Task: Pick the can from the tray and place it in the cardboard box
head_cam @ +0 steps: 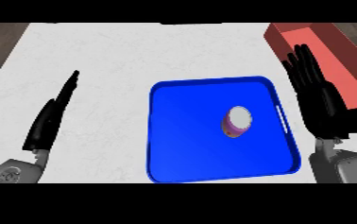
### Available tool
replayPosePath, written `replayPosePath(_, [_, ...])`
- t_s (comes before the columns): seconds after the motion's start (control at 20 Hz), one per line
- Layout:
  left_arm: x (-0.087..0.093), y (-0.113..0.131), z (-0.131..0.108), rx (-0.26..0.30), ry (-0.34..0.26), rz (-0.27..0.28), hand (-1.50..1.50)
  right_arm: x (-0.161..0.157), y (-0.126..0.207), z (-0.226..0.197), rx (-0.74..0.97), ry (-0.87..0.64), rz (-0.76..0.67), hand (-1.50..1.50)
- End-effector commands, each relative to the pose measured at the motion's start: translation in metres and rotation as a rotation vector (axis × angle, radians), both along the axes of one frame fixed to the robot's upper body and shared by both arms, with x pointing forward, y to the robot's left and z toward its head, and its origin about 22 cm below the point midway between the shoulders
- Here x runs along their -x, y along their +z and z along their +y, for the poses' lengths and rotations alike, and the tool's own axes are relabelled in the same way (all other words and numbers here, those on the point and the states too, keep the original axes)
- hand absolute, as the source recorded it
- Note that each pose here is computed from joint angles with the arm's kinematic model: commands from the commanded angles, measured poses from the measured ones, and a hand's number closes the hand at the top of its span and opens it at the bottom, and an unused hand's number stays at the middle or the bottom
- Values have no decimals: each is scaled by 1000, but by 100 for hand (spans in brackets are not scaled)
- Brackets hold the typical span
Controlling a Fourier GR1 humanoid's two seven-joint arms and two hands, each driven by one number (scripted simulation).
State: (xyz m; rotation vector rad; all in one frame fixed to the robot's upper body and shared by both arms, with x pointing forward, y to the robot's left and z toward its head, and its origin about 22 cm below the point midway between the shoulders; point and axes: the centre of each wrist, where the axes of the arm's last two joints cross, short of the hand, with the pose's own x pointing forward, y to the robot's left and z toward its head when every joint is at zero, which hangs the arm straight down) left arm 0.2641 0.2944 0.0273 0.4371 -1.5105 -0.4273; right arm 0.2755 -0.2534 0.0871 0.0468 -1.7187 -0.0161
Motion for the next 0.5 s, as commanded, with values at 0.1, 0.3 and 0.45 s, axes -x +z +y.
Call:
replayPosePath(0.1, [-1, 1, -14, 228, 100, -34, 0, 37, -21, -48, 24, -519, 1, 150])
replayPosePath(0.3, [-2, 9, -18, 386, 159, -66, 0, 95, -75, -124, 492, -730, 335, 150])
replayPosePath(0.45, [6, 9, -23, 523, 194, -56, 0, 130, -97, -101, 291, -1145, 295, -150])
